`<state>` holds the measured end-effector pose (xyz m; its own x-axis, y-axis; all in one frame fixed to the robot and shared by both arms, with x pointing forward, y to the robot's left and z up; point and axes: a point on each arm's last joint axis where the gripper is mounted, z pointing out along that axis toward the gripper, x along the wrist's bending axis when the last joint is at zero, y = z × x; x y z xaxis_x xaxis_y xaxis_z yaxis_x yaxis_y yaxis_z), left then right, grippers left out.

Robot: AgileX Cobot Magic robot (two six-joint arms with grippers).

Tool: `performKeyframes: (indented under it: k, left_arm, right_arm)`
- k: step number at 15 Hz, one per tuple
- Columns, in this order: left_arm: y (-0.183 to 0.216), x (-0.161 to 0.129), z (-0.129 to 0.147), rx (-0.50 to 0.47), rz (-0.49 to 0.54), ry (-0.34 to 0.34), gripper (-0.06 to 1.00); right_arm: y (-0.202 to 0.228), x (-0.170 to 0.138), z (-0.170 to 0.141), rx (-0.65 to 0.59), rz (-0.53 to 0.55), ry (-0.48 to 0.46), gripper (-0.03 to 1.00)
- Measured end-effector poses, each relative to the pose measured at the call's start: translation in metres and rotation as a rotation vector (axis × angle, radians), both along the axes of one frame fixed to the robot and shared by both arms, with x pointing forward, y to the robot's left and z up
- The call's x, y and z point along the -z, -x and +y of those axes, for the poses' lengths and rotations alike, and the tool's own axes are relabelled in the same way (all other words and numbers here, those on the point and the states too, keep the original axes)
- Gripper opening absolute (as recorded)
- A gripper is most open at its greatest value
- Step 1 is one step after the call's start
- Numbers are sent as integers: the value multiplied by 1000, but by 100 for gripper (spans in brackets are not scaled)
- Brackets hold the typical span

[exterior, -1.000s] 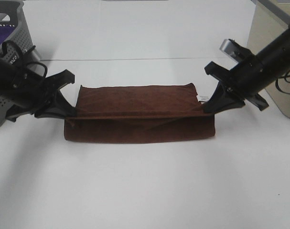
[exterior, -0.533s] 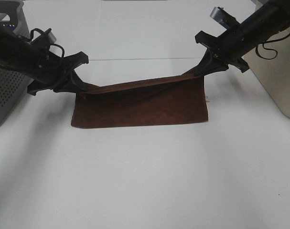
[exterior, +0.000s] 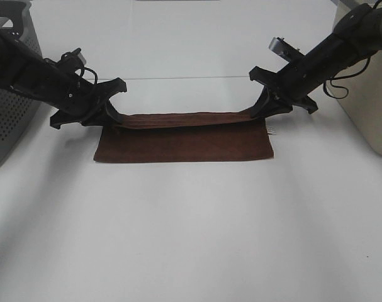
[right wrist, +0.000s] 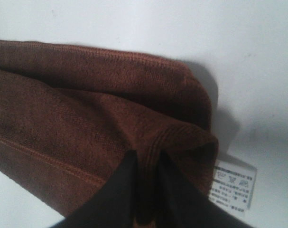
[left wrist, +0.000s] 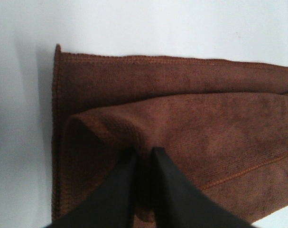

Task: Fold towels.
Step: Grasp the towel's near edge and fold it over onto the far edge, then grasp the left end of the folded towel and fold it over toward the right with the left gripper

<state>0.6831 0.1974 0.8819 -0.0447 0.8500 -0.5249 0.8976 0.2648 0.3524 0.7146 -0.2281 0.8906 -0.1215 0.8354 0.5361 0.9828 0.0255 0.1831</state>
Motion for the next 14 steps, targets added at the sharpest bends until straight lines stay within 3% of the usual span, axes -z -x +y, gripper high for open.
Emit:
performKeyframes:
  k: [2,3,5,7,9,14]
  left_arm:
    - [-2,-1,-4,-14,-19,-4,31]
    - [-2,-1,-5,-17,-20,0,55]
    - [-2,-1,-5,-20,-19,3,73]
    - [-1,-5,-3,12,-29,-24,81]
    - [0,-12,0,29,-41,-42,81]
    - [6,-2,19,13,98,-57,76]
  right_arm:
    - [0,0,0,1,-1,0,53]
    - [0,0,0,-1,2,-1,69]
    - [2,0,1,-14,19,-6,85]
    - [6,-13,-1,-48,22,23,90]
    - [12,-32,-6,-50,41,84,91]
    - [24,-40,-10,-86,139,132,91]
